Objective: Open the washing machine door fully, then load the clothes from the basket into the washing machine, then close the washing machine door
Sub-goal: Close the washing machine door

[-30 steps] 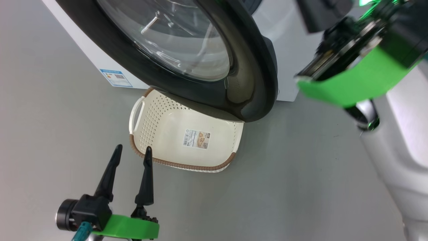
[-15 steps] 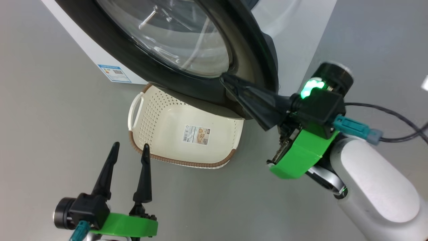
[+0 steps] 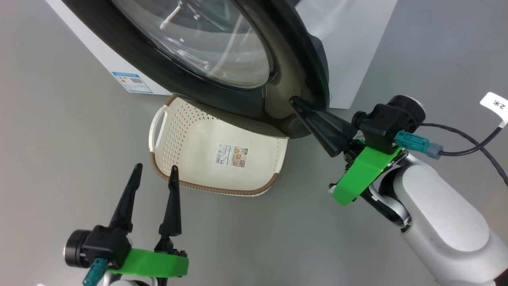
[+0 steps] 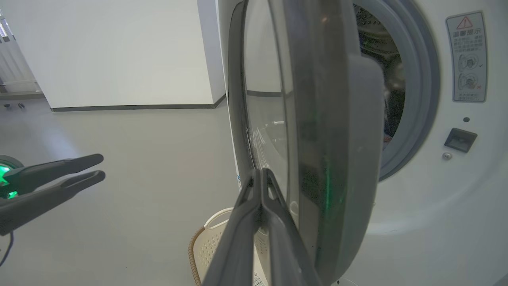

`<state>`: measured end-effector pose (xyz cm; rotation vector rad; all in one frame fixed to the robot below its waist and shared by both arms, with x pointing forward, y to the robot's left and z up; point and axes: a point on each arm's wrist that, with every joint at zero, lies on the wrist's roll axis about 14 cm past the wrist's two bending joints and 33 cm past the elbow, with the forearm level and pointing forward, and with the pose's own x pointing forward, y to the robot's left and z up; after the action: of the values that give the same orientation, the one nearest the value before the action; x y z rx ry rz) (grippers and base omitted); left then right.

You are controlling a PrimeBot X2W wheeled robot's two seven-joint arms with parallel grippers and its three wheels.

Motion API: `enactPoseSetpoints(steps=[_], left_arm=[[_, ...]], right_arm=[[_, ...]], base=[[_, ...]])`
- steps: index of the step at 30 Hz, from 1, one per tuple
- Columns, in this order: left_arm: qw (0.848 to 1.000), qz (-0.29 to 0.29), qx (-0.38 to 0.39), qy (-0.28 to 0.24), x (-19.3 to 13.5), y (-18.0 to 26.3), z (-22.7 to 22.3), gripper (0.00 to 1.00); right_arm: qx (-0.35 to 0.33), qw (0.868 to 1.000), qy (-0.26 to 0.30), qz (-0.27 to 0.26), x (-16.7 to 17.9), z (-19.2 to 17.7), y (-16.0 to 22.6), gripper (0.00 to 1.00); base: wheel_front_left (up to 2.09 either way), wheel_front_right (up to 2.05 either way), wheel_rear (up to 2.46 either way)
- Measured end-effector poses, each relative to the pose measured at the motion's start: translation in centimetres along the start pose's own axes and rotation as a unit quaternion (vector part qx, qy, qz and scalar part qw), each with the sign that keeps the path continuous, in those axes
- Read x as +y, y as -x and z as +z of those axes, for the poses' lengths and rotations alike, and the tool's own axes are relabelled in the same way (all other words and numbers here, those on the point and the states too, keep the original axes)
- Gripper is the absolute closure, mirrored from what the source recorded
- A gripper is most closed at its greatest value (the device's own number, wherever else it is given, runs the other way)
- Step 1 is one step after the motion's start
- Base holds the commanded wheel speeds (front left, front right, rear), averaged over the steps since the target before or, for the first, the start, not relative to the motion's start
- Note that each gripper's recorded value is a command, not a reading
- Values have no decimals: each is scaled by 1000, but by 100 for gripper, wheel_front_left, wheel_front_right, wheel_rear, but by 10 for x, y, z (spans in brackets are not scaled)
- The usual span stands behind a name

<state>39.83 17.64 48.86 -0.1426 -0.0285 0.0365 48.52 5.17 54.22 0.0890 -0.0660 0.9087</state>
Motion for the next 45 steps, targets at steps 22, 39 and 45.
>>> enactPoseSetpoints(steps=[22,39,45], left_arm=[[1000,-1,2,-5,-1,-8,-4,0],[1000,9,10,-13,4,-19,-11,0],[1000,17,15,-15,8,-19,-14,0]], right_arm=[[-17,999,2,-50,-56,-4,-13,100],[-52,994,15,-92,-124,8,-56,100],[-61,993,18,-101,-138,14,-69,100]], base=[[0,0,0],[0,0,0],[0,0,0]])
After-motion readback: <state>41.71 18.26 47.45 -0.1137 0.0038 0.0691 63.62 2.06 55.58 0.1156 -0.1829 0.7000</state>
